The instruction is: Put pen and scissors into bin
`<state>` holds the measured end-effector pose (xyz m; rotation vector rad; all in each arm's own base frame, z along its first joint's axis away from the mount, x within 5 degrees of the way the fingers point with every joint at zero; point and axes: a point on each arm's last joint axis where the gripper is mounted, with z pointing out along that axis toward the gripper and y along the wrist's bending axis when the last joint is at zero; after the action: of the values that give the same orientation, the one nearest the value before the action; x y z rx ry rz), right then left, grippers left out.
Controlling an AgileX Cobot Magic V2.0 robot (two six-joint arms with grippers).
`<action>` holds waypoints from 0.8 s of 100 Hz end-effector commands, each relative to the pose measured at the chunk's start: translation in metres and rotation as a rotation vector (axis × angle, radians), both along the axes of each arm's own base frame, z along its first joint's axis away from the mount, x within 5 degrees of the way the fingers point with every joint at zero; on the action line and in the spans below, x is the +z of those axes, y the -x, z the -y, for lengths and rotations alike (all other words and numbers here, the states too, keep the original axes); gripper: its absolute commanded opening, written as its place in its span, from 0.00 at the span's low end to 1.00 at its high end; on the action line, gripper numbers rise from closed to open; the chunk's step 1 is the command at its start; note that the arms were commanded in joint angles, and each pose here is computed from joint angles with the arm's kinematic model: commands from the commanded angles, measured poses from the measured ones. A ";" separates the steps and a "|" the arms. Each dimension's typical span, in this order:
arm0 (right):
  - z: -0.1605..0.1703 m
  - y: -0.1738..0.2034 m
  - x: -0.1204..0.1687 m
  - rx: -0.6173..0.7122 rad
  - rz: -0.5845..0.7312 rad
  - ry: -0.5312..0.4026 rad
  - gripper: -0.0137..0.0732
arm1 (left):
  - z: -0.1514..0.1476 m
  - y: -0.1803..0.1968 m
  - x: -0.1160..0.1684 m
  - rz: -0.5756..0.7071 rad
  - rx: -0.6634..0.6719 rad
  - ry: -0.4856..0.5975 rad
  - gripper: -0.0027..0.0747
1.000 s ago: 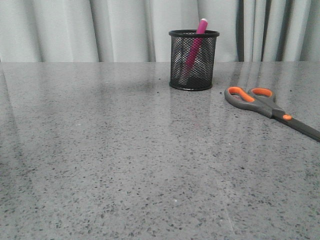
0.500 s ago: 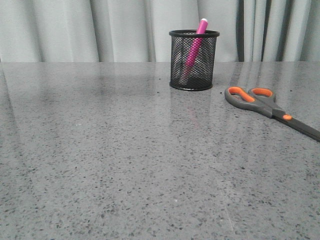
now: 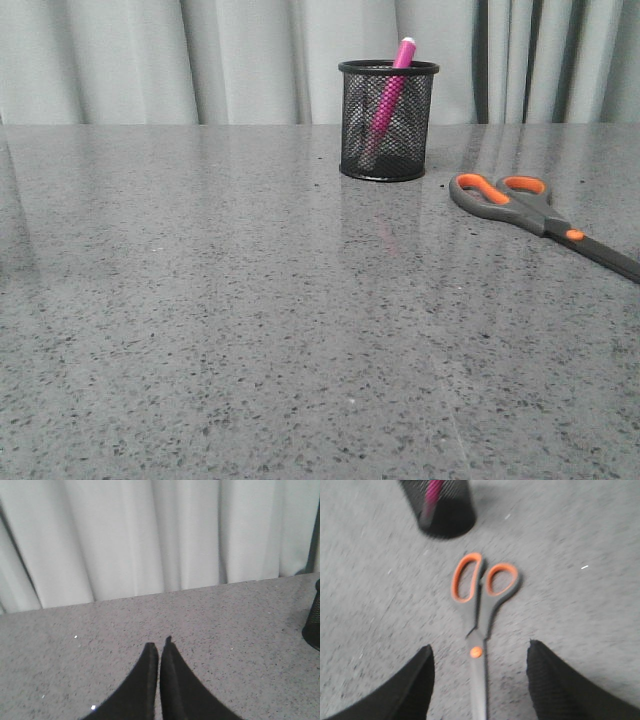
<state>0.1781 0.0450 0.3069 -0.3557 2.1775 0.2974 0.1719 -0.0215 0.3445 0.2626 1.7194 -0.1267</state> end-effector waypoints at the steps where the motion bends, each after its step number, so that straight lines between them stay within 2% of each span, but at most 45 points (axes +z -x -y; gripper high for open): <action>1: -0.007 -0.013 0.007 0.045 0.012 0.028 0.59 | -0.008 0.008 0.003 0.033 0.069 0.086 0.01; 22: -0.020 -0.052 0.000 0.119 -0.198 0.049 0.59 | -0.006 0.010 -0.004 0.010 0.057 0.118 0.01; 39: -0.022 -0.084 0.001 0.094 -0.338 0.092 0.59 | -0.001 0.010 -0.004 0.005 0.023 0.118 0.01; 56: -0.030 -0.106 0.000 0.118 -0.397 0.105 0.59 | 0.010 0.010 -0.005 -0.005 -0.039 0.118 0.01; 80: -0.043 -0.115 -0.016 0.152 -0.431 0.187 0.59 | 0.011 0.009 -0.006 -0.008 -0.039 0.117 0.01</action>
<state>0.2912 0.0853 0.2757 -0.6010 2.6845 0.3080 0.1620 -0.0327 0.3279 0.2523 1.7422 -0.2411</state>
